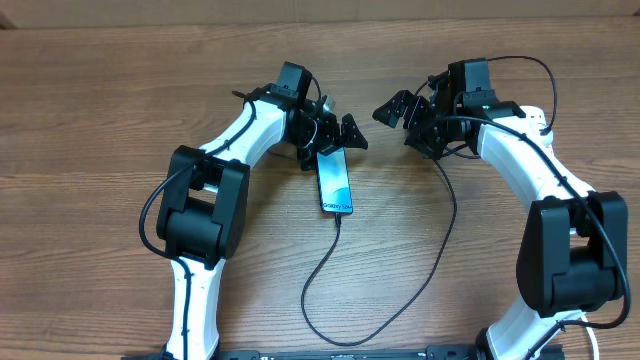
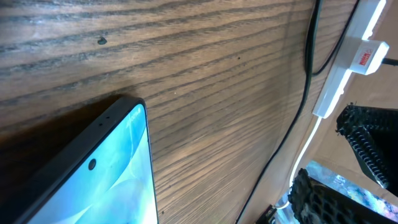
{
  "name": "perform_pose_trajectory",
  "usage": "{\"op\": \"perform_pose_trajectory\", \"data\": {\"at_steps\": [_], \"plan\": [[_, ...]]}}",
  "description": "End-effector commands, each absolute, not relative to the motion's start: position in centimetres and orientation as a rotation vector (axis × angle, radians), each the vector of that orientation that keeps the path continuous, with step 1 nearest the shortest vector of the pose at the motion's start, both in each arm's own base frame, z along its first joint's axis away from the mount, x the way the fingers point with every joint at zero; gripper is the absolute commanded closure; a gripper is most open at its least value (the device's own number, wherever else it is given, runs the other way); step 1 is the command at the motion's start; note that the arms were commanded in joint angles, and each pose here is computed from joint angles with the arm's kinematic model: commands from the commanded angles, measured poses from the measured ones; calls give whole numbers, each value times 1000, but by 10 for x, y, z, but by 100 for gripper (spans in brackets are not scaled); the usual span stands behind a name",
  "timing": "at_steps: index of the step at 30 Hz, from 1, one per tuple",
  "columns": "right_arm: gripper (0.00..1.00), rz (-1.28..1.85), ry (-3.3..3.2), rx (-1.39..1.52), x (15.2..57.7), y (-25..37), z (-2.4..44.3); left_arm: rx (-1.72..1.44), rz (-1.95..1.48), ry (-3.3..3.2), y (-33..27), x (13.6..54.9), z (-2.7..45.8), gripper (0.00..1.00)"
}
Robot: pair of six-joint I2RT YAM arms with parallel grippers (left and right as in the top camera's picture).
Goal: Plug charger to phone and switch on socket
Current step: 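Open the left gripper to release the phone and lift away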
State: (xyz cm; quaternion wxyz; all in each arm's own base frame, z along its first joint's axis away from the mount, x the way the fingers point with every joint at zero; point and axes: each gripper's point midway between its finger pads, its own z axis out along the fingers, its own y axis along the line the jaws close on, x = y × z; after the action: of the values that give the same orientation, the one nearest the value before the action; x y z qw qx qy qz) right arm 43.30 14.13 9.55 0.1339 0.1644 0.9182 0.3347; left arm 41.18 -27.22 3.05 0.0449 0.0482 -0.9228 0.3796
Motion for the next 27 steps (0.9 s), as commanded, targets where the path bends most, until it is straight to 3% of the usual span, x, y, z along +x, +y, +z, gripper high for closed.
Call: {"op": "perform_pose_trajectory", "data": {"at_steps": [1, 27], "plan": [[0, 958, 2630, 454, 440, 139, 107, 237, 890, -2889, -247, 404, -14, 0], [1, 958, 2632, 455, 440, 139, 106, 289, 660, -2915, -223, 391, -27, 0]]}}
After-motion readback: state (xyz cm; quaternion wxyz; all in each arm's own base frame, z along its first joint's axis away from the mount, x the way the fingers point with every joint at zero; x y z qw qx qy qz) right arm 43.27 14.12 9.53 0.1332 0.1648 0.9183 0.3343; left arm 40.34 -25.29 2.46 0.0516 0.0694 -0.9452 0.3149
